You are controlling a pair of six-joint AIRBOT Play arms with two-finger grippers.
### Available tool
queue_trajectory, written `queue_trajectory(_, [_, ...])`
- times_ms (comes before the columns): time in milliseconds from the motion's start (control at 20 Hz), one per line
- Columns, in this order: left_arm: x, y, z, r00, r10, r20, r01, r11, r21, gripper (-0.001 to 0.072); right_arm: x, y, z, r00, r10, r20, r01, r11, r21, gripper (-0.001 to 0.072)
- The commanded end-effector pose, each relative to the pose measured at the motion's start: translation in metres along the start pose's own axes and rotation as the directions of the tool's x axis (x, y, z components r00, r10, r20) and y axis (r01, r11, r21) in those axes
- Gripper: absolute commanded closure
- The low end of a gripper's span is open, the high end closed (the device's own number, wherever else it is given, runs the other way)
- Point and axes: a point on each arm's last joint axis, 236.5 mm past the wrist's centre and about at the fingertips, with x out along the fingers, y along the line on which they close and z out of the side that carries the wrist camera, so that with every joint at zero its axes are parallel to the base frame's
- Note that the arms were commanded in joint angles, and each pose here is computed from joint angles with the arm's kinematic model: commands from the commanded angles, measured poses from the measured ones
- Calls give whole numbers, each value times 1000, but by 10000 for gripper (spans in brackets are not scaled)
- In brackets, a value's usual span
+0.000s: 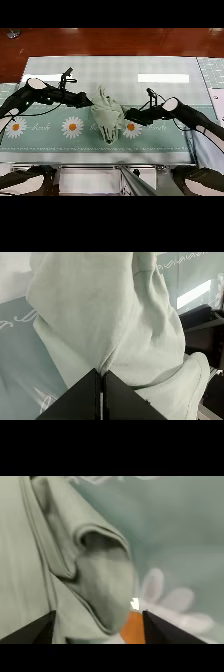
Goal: Fold the shirts.
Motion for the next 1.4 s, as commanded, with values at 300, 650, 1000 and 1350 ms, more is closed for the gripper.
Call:
queue_trajectory(300, [-26, -18, 18, 999, -26, 41, 25, 999, 37, 688, -39, 54, 60, 999, 36, 22, -29, 966, -259, 688])
queue_trajectory(650, [-210, -180, 128, 821, -240, 517, 24, 921, 389, 689, -346, 180, 156, 746, 155, 648, 246, 839, -485, 688])
queue_trajectory(1000, [-358, -262, 77, 608, -213, 765, -310, 824, 475, 688, -521, 198, 27, 438, 222, 871, 509, 738, -444, 688])
queue_trajectory(1350, [-414, -208, -16, 456, 170, 874, -636, 749, 186, 689, -511, 131, -52, 526, 42, 850, 530, 765, -366, 688])
